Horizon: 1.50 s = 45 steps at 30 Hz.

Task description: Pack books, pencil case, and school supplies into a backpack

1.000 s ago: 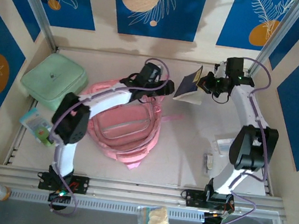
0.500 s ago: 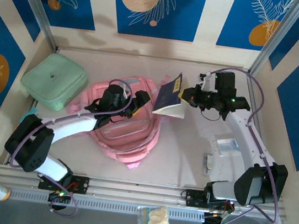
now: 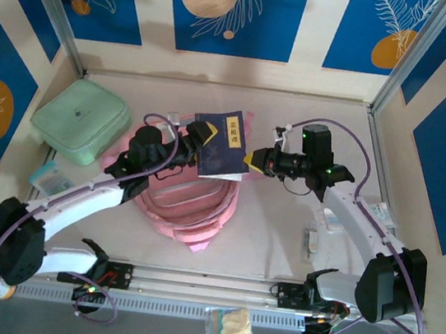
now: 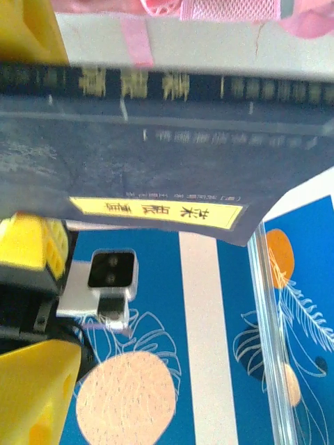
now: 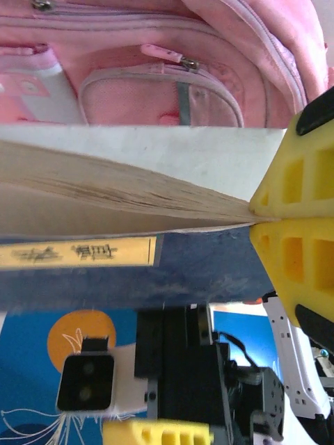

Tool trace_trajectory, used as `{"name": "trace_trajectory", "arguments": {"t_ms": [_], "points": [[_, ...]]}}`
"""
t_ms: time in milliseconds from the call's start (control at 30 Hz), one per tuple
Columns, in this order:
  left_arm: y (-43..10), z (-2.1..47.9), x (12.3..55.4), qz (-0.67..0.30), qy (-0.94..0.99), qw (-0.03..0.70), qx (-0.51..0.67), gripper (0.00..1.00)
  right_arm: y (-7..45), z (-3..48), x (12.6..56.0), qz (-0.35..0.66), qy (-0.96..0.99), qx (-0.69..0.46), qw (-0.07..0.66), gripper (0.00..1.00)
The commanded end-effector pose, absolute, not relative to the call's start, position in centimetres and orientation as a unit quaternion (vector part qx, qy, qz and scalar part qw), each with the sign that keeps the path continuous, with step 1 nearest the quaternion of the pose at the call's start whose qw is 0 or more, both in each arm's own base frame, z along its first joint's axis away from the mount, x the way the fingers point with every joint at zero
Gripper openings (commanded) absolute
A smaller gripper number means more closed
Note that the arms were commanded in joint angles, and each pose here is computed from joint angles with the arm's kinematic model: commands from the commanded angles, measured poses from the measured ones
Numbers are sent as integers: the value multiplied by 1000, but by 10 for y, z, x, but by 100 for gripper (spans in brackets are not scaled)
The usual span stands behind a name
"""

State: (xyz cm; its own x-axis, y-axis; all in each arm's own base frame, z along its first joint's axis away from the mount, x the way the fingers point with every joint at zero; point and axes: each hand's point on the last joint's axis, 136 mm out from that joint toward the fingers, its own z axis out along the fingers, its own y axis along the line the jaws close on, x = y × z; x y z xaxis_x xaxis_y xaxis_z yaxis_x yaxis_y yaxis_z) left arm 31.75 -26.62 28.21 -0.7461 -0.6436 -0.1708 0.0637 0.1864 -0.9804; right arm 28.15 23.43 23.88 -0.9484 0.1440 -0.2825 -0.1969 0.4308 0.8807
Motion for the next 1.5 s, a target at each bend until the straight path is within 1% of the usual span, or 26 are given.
{"name": "trace_trajectory", "arguments": {"t_ms": [0,233,400,433,467,500,567,600,633,667,733,800,867,1000,1133,1267,1300,1433,1467], "points": [[-263,314,313,-616,694,326,-179,74,240,267,272,560,805,-62,187,0],[-273,315,308,-612,703,325,-159,47,246,276,266,556,804,-88,191,0],[-277,309,309,-608,709,324,-154,17,245,274,263,547,809,-95,194,0],[-278,309,309,-609,708,324,-153,10,244,272,262,547,809,-93,193,2],[-278,310,309,-610,707,326,-151,5,243,271,260,547,809,-92,192,8],[-279,311,309,-609,707,328,-146,1,240,269,259,548,810,-88,190,17],[-280,313,308,-610,708,328,-140,0,236,268,257,550,810,-79,187,42],[-282,315,307,-615,704,327,-136,0,233,266,256,551,811,-68,184,58],[-284,318,305,-622,699,326,-133,0,231,265,254,555,811,-59,177,69],[-287,320,303,-627,695,326,-129,0,230,264,253,561,809,-51,169,77],[-292,327,299,-635,689,329,-116,0,233,262,250,579,800,-49,150,90],[-300,331,296,-637,690,328,-103,0,238,261,249,590,794,-52,135,95],[-306,336,294,-647,681,328,-98,0,244,258,249,596,793,-51,120,99],[-309,336,295,-648,680,330,-93,0,252,275,247,633,763,-66,112,99],[-300,320,298,-598,714,353,-90,0,250,293,236,644,749,-87,134,91],[-295,310,298,-576,727,362,-90,0,245,289,233,618,769,-79,145,72],[-294,308,298,-572,731,361,-89,0,244,287,233,613,773,-76,144,64],[-295,303,298,-568,735,360,-86,0,247,282,232,597,785,-75,150,42],[-295,301,298,-562,739,362,-84,0,245,278,235,588,792,-68,150,34]]}}
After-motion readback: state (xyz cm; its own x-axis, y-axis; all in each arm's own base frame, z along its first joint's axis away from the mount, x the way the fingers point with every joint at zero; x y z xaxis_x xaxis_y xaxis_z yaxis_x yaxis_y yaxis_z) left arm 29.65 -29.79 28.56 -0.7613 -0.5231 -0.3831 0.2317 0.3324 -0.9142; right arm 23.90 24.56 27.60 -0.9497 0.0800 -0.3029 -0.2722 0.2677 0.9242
